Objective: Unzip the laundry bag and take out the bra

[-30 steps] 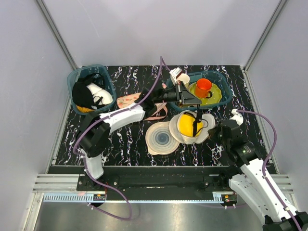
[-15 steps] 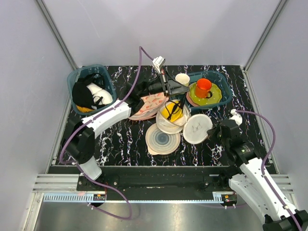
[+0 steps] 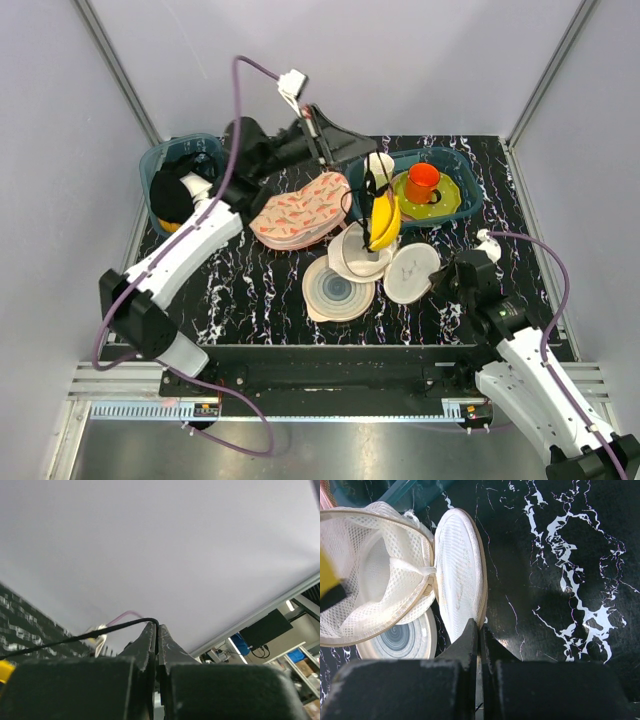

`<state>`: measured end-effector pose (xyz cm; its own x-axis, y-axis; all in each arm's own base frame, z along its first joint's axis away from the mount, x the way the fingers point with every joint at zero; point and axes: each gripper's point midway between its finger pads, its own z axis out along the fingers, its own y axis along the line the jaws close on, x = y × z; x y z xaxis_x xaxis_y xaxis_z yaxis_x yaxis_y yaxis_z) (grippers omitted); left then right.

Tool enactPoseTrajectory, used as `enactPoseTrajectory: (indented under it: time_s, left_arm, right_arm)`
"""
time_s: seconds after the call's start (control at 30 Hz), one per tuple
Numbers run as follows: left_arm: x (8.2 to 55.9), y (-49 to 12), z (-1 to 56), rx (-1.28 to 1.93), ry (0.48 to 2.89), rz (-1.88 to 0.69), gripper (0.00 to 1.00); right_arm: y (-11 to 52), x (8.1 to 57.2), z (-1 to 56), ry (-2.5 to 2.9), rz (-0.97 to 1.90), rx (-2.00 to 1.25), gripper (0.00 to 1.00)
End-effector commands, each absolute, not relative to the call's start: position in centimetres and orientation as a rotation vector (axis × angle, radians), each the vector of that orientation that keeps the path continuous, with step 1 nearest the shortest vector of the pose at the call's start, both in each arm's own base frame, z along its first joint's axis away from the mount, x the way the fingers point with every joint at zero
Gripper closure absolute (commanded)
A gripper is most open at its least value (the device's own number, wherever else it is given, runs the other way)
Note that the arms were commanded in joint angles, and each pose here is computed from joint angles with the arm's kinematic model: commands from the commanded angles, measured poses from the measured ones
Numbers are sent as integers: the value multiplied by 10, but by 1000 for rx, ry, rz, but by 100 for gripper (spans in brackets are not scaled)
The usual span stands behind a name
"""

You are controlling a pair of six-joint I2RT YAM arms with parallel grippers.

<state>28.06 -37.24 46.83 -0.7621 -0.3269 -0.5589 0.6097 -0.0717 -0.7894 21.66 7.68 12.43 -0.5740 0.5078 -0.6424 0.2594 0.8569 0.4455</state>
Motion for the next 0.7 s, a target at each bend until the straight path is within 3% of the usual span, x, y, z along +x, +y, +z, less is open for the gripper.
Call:
enactPoseTrajectory:
  time_s: [0.0, 0.13, 0.33, 0.47, 0.67]
  left_arm:
    - [255, -332, 552, 376, 1307, -1826, 100]
    - [260, -323, 557, 386, 1320, -1749, 100]
    - [299, -282, 552, 314, 1433, -1401, 100]
    - [333, -237, 531, 225, 1533, -1102, 100]
    - [384, -152, 496, 6, 1623, -874, 100]
  right_arm:
    - [80, 223, 131, 2171, 409, 551, 100]
    - [82, 220, 144, 2153, 437, 536, 100]
    - [75, 215, 186, 2090, 434, 494, 100]
    - [68, 213, 214, 2039, 412, 478, 100]
    - [44, 200, 273, 1880, 372, 489, 100]
